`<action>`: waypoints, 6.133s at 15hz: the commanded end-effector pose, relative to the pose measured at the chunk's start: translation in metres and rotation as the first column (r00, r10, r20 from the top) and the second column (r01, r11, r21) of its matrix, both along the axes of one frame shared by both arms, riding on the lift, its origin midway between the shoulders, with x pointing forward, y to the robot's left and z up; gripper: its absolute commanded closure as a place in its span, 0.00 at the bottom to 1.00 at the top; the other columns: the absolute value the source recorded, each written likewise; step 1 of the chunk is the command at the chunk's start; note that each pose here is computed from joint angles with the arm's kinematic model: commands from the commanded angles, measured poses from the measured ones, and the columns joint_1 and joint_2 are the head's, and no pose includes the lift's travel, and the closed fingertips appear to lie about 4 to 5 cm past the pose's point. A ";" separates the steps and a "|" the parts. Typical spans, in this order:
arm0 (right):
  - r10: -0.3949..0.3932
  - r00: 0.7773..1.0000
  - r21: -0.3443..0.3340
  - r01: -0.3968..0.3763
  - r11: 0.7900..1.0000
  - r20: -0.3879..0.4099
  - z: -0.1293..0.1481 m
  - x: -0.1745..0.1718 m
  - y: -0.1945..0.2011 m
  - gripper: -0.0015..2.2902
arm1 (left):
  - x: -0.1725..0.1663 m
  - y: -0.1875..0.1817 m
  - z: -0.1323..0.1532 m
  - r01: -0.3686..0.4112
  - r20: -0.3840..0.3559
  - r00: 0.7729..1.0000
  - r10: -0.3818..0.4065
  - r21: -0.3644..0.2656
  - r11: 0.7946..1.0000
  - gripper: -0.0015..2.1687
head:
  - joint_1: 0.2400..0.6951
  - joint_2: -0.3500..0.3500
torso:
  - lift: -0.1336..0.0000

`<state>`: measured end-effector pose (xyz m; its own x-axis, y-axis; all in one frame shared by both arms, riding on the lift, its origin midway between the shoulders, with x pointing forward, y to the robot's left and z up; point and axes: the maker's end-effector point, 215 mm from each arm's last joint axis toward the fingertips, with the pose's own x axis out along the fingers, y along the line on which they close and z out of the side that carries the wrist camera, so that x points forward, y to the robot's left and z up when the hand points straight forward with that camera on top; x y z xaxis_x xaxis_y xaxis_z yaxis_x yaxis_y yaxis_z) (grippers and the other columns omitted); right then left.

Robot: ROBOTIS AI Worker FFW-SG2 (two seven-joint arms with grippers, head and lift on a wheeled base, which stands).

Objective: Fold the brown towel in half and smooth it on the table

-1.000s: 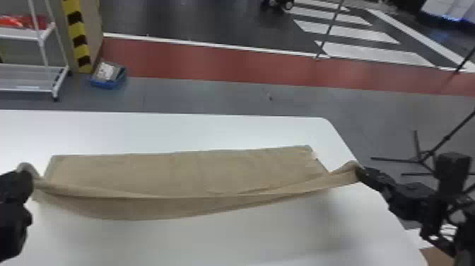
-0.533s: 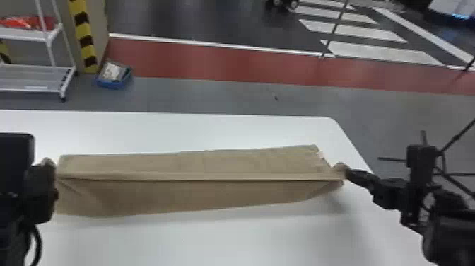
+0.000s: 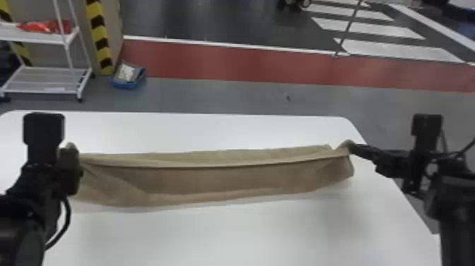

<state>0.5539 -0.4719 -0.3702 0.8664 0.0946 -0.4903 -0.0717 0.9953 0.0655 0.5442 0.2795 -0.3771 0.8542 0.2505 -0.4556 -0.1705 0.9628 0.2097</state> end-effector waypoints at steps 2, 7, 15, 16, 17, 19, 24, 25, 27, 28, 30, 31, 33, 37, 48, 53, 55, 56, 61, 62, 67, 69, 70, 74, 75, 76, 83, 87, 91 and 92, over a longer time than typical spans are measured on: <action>0.027 0.998 -0.019 -0.029 0.999 -0.062 -0.023 0.026 0.018 0.60 | 0.021 0.000 -0.016 -0.001 -0.038 0.999 0.002 0.005 1.000 0.66 | 1.00 0.23 | 0.10; 0.006 0.999 -0.036 -0.007 0.999 -0.037 -0.032 0.052 0.010 0.60 | 0.045 0.009 -0.021 -0.035 -0.006 0.999 0.035 0.001 0.999 0.66 | 1.00 0.27 | 0.10; -0.010 0.999 -0.039 0.008 0.999 -0.039 -0.032 0.049 -0.006 0.60 | 0.055 0.002 -0.015 -0.019 0.008 1.000 0.019 0.003 1.000 0.66 | 1.00 0.25 | 0.10; 0.000 0.999 -0.047 -0.002 0.999 -0.042 -0.033 0.052 -0.002 0.58 | 0.058 -0.002 -0.018 -0.009 -0.002 1.000 0.009 0.009 1.000 0.62 | 1.00 0.24 | 0.10; -0.008 0.999 -0.058 0.005 0.998 -0.041 -0.034 0.054 -0.002 0.40 | 0.060 -0.007 -0.022 0.002 -0.011 1.000 -0.001 0.009 1.000 0.43 | 1.00 0.24 | 0.10; -0.017 0.999 -0.104 0.013 0.994 -0.040 -0.042 0.062 0.001 0.00 | 0.072 -0.018 -0.034 0.031 -0.044 0.999 -0.029 0.025 0.999 0.00 | 1.00 0.24 | 0.10; -0.046 0.999 -0.128 0.048 0.991 0.014 -0.038 0.075 -0.010 0.02 | 0.090 0.009 -0.052 -0.003 -0.064 0.998 0.010 0.113 0.994 0.00 | 1.00 0.25 | 0.10; -0.058 0.998 -0.126 0.058 0.990 0.009 -0.040 0.071 -0.019 0.02 | 0.092 0.017 -0.048 -0.011 -0.013 1.000 0.013 0.109 0.994 0.00 | 1.00 0.25 | 0.10; -0.054 0.999 -0.112 0.054 0.992 0.007 -0.045 0.060 -0.031 0.03 | 0.084 0.038 -0.045 -0.036 0.055 0.998 0.032 0.069 0.997 0.00 | 1.00 0.26 | 0.10; -0.026 1.000 -0.095 0.027 0.995 0.011 -0.043 0.054 -0.036 0.04 | 0.076 0.047 -0.044 -0.031 0.064 0.998 0.029 0.038 0.999 0.03 | 1.00 0.26 | 0.10; 0.011 1.000 -0.097 -0.010 0.995 0.010 -0.047 0.041 -0.041 0.04 | 0.064 0.043 -0.039 0.035 0.082 0.996 -0.031 -0.048 0.998 0.03 | 1.00 0.27 | 0.10; 0.014 1.000 -0.108 -0.013 0.994 0.007 -0.051 0.035 -0.045 0.06 | 0.063 0.037 -0.039 0.070 0.087 0.994 -0.063 -0.084 0.994 0.03 | 1.00 0.27 | 0.10; 0.027 0.999 -0.116 -0.024 0.993 0.023 -0.052 0.034 -0.046 0.09 | 0.064 0.036 -0.039 0.100 0.092 0.992 -0.091 -0.105 0.989 0.03 | 1.00 0.24 | 0.10; 0.100 0.982 -0.163 -0.073 0.984 0.163 -0.035 0.052 -0.032 0.09 | 0.086 0.048 -0.036 0.172 0.156 0.978 -0.137 -0.241 0.955 0.03 | 1.00 0.24 | 0.10; 0.123 0.978 -0.140 -0.100 0.985 0.169 -0.049 0.059 -0.010 0.10 | 0.107 0.033 -0.068 0.267 0.053 0.963 -0.264 -0.307 0.913 0.13 | 1.00 0.30 | 0.10; 0.150 0.975 -0.146 -0.127 0.981 0.163 -0.049 0.064 0.004 0.10 | 0.104 0.030 -0.076 0.282 0.036 0.958 -0.284 -0.296 0.913 0.19 | 1.00 0.30 | 0.10; 0.162 0.974 -0.153 -0.137 0.979 0.161 -0.048 0.067 0.008 0.10 | 0.106 0.033 -0.076 0.275 0.041 0.961 -0.274 -0.274 0.922 0.19 | 1.00 0.30 | 0.10; 0.170 0.972 -0.158 -0.145 0.977 0.160 -0.047 0.069 0.012 0.10 | 0.105 0.036 -0.080 0.267 0.036 0.963 -0.268 -0.269 0.925 0.19 | 1.00 0.31 | 0.10; 0.211 0.966 -0.182 -0.183 0.966 0.151 -0.045 0.079 0.032 0.10 | 0.108 0.038 -0.078 0.260 0.059 0.966 -0.253 -0.251 0.933 0.25 | 1.00 0.34 | 0.10; 0.214 0.965 -0.183 -0.185 0.965 0.152 -0.044 0.081 0.033 0.10 | 0.108 0.038 -0.078 0.260 0.059 0.966 -0.253 -0.251 0.933 0.25 | 1.00 0.35 | 0.10; 0.224 0.962 -0.189 -0.193 0.963 0.159 -0.037 0.086 0.037 0.10 | 0.108 0.031 -0.082 0.277 0.045 0.961 -0.274 -0.234 0.932 0.25 | 1.00 0.36 | 0.10; 0.233 0.959 -0.193 -0.201 0.960 0.160 -0.035 0.089 0.041 0.10 | 0.107 0.025 -0.088 0.284 0.030 0.958 -0.285 -0.231 0.931 0.28 | 1.00 0.35 | 0.10; 0.232 0.959 -0.192 -0.201 0.961 0.160 -0.035 0.090 0.041 0.10 | 0.109 0.022 -0.088 0.288 0.025 0.957 -0.290 -0.225 0.931 0.33 | 1.00 0.35 | 0.10; 0.229 0.961 -0.192 -0.198 0.961 0.156 -0.033 0.091 0.040 0.10 | 0.113 0.022 -0.081 0.291 0.042 0.956 -0.289 -0.220 0.931 0.34 | 1.00 0.35 | 0.10; 0.229 0.961 -0.194 -0.198 0.961 0.157 -0.033 0.091 0.040 0.10 | 0.114 0.019 -0.080 0.295 0.046 0.955 -0.292 -0.221 0.930 0.34 | 1.00 0.35 | 0.10; 0.230 0.961 -0.197 -0.198 0.960 0.156 -0.033 0.091 0.039 0.10 | 0.116 0.016 -0.076 0.299 0.057 0.954 -0.294 -0.221 0.928 0.34 | 1.00 0.35 | 0.10; 0.212 0.966 -0.203 -0.181 0.962 0.146 -0.037 0.088 0.031 0.10 | 0.123 0.007 -0.052 0.326 0.121 0.944 -0.306 -0.214 0.921 0.64 | 1.00 0.33 | 0.10; 0.153 0.976 -0.220 -0.117 0.968 0.155 -0.044 0.085 0.015 0.10 | 0.125 -0.017 -0.036 0.370 0.151 0.927 -0.343 -0.218 0.903 0.64 | 1.00 0.30 | 0.10; 0.057 0.984 -0.272 -0.009 0.962 0.171 -0.054 0.087 -0.004 0.15 | 0.132 -0.049 -0.027 0.423 0.158 0.904 -0.398 -0.189 0.886 0.64 | 1.00 0.26 | 0.10; 0.024 0.985 -0.263 0.023 0.964 0.173 -0.056 0.090 -0.009 0.16 | 0.132 -0.054 -0.026 0.434 0.158 0.899 -0.409 -0.185 0.882 0.64 | 1.00 0.24 | 0.10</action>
<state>0.6414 -0.4804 -0.4224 0.9408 -0.0041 -0.3390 -0.0755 0.9722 -0.2214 0.6749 0.2335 -0.4053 0.9075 -0.2220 -0.3565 0.2345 0.9721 -0.0083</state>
